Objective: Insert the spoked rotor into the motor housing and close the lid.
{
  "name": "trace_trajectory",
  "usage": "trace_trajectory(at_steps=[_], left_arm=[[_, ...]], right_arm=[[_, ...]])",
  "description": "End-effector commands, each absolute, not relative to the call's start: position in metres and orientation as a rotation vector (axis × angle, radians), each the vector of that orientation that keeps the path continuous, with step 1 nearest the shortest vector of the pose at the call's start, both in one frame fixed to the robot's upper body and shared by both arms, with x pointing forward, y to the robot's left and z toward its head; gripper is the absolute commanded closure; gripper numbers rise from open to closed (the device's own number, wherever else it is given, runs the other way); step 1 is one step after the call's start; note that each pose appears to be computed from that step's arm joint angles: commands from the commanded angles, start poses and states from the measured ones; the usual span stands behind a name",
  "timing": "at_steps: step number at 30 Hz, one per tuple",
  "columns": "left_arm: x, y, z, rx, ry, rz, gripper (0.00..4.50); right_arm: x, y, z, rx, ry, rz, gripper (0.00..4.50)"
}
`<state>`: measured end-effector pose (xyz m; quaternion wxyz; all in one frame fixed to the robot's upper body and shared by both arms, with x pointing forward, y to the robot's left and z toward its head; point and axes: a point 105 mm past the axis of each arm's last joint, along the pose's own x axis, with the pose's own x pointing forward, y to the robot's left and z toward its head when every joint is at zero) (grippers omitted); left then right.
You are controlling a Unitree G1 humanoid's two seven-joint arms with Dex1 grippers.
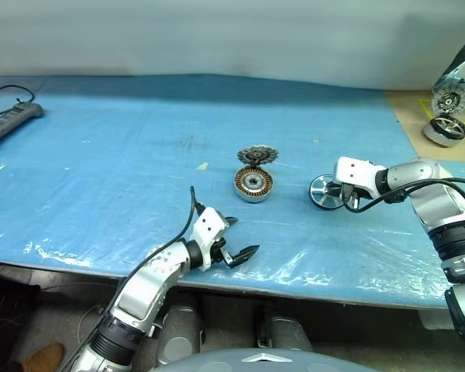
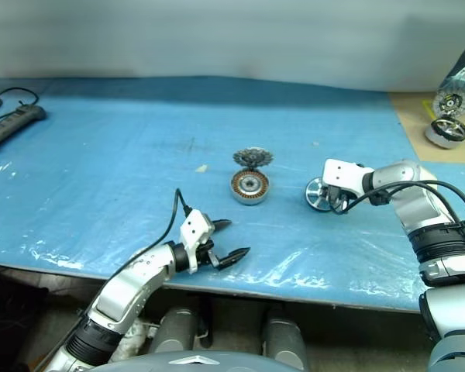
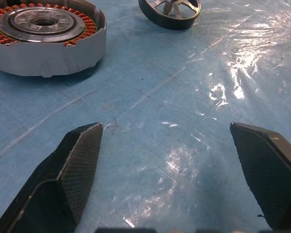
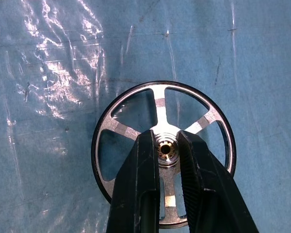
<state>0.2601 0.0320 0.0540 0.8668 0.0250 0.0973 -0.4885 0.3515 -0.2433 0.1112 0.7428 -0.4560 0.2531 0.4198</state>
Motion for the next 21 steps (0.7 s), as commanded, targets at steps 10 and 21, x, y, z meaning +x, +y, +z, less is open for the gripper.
trace_trajectory(at_steps=[10, 21], left_arm=[[0.264, 0.032, 0.063, 0.050, 0.162, -1.020, 0.00], [0.278, 0.041, 0.080, 0.045, 0.105, -0.978, 0.00]], right_arm=[[0.337, -0.216, 0.131, -0.855, 0.480, 0.952, 4.26], [0.329, -0.172, 0.185, -0.508, 0.223, 0.906, 4.26]])
